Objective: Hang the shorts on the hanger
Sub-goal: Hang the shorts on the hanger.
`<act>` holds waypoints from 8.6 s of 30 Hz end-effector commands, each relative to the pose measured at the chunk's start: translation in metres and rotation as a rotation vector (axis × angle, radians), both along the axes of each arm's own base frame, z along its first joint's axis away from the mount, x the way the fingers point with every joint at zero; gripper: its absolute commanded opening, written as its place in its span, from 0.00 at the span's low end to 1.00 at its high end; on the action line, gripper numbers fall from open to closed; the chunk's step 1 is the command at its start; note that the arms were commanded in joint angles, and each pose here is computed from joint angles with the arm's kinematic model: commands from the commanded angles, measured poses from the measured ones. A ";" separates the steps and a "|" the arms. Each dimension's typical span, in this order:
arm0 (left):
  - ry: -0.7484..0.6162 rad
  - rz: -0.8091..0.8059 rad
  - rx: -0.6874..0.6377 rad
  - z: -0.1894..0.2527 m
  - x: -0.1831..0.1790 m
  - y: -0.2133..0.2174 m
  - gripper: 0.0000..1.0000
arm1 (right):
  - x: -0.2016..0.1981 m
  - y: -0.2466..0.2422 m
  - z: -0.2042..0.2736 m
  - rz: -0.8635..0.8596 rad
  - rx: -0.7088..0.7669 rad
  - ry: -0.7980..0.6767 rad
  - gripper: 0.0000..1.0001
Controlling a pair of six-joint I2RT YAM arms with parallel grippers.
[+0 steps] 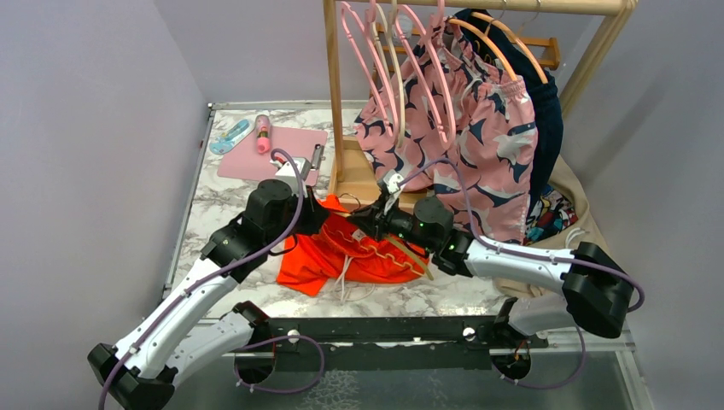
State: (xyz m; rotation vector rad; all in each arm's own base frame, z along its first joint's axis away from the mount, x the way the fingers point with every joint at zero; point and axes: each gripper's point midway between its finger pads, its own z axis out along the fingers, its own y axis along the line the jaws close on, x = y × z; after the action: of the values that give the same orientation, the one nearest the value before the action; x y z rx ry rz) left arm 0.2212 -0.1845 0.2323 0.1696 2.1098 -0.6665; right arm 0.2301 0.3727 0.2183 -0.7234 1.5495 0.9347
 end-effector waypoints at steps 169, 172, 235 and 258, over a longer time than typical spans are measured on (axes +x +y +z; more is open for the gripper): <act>-0.710 -0.191 -0.261 0.224 -0.090 0.043 0.99 | -0.130 -0.068 0.134 0.284 0.267 -0.411 0.01; -0.718 -0.334 -0.270 0.220 -0.102 0.023 0.94 | -0.129 -0.077 0.138 0.257 0.250 -0.427 0.01; -0.139 -0.076 -0.242 0.048 -0.030 -0.005 0.65 | -0.071 -0.054 0.165 0.001 0.368 -0.382 0.01; -0.207 -0.105 -0.328 0.064 -0.037 -0.008 0.00 | -0.068 -0.049 0.157 0.000 0.318 -0.383 0.01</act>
State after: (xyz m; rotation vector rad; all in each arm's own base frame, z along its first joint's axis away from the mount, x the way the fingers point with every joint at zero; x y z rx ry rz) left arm 0.1892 -0.1965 0.2830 0.1441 1.8452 -0.9925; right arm 0.1637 0.3317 0.3223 -0.7031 1.1710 0.9417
